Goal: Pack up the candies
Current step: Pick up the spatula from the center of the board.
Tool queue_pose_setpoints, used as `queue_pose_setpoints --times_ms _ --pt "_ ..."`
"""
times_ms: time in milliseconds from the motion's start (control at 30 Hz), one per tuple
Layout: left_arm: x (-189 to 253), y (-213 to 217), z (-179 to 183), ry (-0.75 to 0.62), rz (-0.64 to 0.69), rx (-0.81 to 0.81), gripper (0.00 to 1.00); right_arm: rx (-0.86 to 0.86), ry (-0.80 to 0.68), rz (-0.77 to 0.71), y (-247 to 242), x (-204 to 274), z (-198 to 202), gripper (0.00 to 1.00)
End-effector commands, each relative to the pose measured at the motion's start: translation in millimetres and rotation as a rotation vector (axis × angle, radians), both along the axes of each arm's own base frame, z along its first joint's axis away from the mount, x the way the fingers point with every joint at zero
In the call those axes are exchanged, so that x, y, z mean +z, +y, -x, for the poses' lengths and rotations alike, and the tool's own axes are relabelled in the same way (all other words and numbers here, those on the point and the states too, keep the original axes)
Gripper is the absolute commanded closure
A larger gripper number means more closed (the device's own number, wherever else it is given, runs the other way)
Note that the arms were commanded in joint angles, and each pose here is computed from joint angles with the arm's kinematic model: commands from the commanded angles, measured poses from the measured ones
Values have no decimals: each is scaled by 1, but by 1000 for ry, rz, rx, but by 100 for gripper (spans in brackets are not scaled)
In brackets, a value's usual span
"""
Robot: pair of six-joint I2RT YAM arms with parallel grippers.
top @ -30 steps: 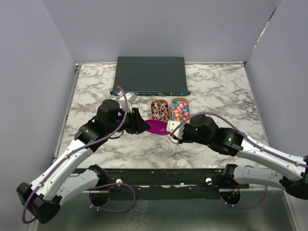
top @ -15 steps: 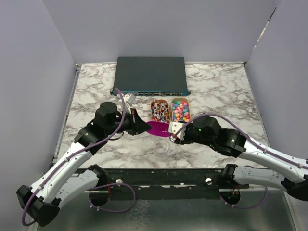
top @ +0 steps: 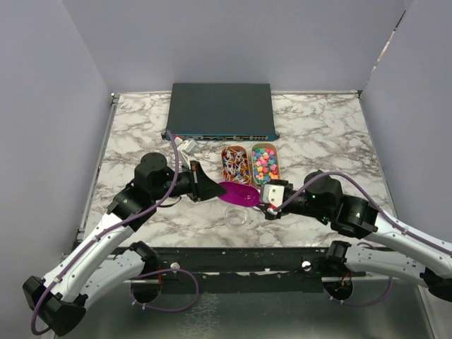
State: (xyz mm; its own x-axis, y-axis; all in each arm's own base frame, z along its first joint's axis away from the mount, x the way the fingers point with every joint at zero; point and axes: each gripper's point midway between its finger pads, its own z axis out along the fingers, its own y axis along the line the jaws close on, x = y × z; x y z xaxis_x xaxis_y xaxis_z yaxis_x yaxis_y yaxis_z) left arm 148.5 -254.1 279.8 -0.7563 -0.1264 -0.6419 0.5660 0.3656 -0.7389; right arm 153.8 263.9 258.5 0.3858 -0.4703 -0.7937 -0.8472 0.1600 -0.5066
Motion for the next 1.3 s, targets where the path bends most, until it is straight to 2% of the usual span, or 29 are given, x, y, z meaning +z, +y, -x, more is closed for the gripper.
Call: queue_pose_setpoints --times_ms 0,233,433,533,633,733,900,1000,1133,1200,1267 --pt "15 -5 11 8 55 -60 100 31 -16 -24 -3 2 8 46" --pt "10 -7 10 48 50 -55 100 7 -6 -44 -11 2 9 48" --pt "11 -8 8 56 58 -49 100 6 9 -56 -9 1 10 58" --pt "12 -8 8 61 62 -47 100 2 6 -58 -8 1 9 69" --pt "12 -8 8 63 62 -43 100 -3 8 -71 -8 3 8 84" --pt "8 -7 6 68 57 -31 100 -11 9 -99 -7 7 8 88" --pt "0 -7 4 79 45 -14 100 24 20 -178 -3 18 16 90" --pt "-6 -6 3 90 37 -6 100 42 21 -223 -2 25 20 99" --pt "-10 -6 3 94 31 -2 100 73 36 -264 2 30 27 98" --pt "-9 -6 3 92 33 -2 100 77 48 -264 4 29 27 87" --pt "-8 -6 3 91 34 -3 100 73 52 -261 5 27 26 83"
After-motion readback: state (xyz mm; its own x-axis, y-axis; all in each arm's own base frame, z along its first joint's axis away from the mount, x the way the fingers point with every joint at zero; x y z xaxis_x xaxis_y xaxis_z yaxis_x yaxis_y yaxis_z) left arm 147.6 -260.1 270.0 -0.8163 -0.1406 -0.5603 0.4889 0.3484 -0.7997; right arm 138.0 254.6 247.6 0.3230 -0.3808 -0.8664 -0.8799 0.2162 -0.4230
